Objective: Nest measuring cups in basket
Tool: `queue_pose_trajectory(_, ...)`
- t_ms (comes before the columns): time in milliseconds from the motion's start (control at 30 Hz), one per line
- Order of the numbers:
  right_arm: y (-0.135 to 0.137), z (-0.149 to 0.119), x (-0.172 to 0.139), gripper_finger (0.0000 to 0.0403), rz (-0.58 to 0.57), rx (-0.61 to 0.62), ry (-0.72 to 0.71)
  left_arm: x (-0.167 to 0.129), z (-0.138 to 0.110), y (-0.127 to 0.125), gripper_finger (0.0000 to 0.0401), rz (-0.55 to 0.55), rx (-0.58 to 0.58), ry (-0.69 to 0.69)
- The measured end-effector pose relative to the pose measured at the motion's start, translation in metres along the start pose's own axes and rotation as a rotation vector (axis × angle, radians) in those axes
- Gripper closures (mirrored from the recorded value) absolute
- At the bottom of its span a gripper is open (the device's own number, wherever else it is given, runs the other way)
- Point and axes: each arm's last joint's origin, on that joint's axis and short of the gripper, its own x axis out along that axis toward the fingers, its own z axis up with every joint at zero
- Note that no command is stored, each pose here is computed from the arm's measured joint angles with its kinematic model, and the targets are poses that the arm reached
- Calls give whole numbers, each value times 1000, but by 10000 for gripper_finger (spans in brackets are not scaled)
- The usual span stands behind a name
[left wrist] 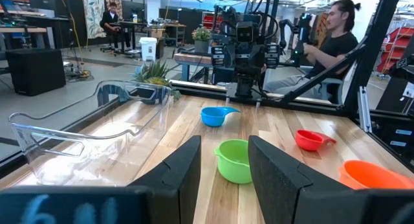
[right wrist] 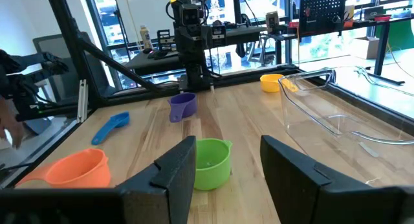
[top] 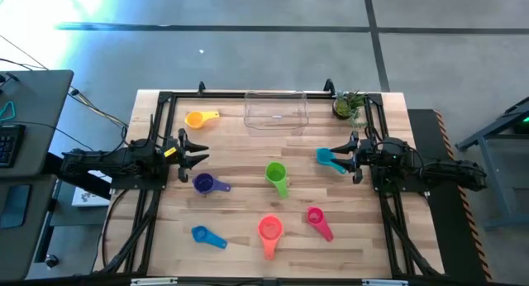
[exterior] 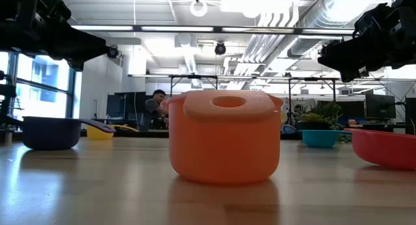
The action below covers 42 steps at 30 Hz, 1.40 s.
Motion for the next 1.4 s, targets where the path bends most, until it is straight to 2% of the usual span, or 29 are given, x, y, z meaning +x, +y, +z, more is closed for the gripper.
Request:
queue_pose_trajectory(1167,0,0,0,237,-2,1,-1,0,0,0,284,0,0,0)
queue_pose_trajectory(1400,0,0,0,237,-5,189,-5,0,0,0,284,0,0,0)
